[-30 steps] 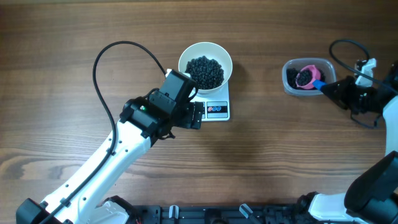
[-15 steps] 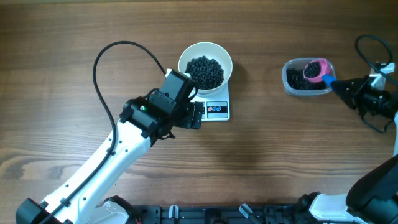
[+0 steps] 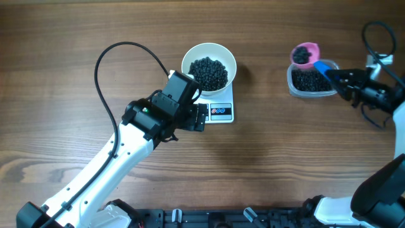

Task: Scoop item into bowl and weigh 150g on scale
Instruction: 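Lift the filled scoop and carry it over the white bowl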

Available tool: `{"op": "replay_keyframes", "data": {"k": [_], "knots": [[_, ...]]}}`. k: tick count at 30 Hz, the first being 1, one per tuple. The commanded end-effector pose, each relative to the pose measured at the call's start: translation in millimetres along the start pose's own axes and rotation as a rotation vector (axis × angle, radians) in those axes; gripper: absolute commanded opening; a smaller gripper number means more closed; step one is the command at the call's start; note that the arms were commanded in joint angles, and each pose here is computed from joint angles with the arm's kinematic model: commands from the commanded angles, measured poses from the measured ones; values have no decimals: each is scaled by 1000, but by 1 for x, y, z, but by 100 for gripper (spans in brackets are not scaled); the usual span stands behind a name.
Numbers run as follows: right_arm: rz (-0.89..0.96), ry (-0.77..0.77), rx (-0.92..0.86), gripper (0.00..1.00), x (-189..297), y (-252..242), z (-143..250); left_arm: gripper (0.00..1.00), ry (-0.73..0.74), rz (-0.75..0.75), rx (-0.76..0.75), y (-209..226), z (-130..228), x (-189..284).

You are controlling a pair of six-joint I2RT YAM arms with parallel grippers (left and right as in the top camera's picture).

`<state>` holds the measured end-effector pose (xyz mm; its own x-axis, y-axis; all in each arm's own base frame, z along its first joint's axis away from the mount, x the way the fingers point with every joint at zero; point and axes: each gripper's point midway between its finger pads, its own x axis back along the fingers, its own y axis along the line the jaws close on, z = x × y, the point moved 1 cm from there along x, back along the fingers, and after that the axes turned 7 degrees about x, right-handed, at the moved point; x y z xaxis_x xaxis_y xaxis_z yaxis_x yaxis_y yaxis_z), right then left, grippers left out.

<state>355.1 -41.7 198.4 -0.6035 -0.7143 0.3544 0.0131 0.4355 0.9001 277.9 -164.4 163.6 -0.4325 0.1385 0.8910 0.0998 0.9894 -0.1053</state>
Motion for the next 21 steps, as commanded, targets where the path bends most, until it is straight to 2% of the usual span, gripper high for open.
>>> {"op": "replay_keyframes", "data": {"k": [1, 9, 15, 21], "knots": [[-103, 69, 31, 4, -17, 30, 13, 100, 10, -3, -5, 2, 1, -3], [-169, 182, 104, 4, -66, 67, 30, 100, 10, -3, -5, 2, 1, -3], [-228, 234, 265, 4, -105, 102, 46, 100, 10, -3, -5, 2, 1, -3], [-131, 225, 393, 4, -142, 107, 63, 100, 10, -3, -5, 2, 1, -3]]}}
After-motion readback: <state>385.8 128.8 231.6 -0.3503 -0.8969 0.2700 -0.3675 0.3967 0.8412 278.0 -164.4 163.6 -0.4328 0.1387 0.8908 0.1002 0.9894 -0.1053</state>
